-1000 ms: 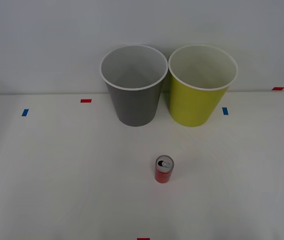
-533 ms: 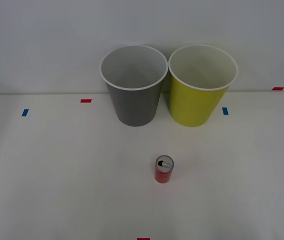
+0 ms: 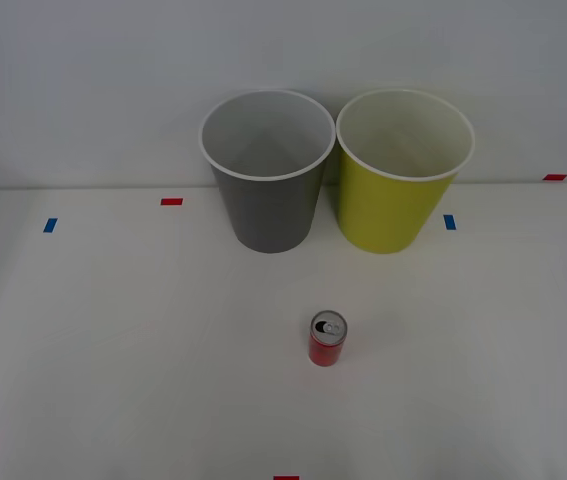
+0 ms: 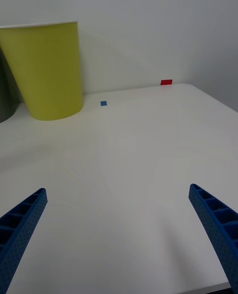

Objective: Put cans in the gray bin and PET bottles in the light green bin.

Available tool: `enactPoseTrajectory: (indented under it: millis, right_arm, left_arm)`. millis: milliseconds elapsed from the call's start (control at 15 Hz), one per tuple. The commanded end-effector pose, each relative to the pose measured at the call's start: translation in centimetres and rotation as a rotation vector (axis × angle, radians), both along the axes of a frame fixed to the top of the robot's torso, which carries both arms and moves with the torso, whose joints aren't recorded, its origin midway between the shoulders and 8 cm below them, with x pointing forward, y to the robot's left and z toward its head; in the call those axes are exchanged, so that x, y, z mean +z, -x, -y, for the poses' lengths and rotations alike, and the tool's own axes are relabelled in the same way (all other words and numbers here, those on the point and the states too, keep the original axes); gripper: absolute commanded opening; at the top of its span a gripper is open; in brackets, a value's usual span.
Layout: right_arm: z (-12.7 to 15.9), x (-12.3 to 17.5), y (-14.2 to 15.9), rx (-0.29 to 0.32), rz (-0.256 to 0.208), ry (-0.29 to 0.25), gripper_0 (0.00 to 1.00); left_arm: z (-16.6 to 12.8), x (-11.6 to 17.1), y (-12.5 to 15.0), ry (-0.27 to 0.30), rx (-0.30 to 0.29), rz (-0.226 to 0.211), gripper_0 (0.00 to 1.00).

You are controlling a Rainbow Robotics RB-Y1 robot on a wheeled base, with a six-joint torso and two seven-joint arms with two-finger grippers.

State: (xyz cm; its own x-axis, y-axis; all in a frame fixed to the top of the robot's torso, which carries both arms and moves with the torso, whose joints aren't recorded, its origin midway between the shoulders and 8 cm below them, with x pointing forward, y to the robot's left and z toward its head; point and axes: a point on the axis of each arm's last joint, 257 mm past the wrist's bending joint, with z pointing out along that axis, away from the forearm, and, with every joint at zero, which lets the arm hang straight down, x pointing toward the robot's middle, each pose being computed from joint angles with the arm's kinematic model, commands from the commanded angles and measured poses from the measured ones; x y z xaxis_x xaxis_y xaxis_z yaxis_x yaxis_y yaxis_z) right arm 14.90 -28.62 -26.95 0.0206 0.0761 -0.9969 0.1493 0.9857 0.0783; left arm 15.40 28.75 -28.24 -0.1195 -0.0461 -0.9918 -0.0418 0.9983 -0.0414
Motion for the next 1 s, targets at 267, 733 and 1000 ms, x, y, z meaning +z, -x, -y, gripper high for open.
enactPoseTrajectory:
  millis: [267,733,1000]
  right_arm:
    - [0.0,0.0,0.0,0.000,0.000,0.000,1.00]
    - [0.0,0.0,0.0,0.000,0.000,0.000,1.00]
    - [0.0,0.0,0.0,0.000,0.000,0.000,1.00]
  left_arm:
    - [0.0,0.0,0.0,0.000,0.000,0.000,1.00]
    - [0.4,-0.4,-0.5,-0.012,-0.056,0.019,1.00]
    - [1.3,1.0,-3.5,-0.055,-0.166,0.086,1.00]
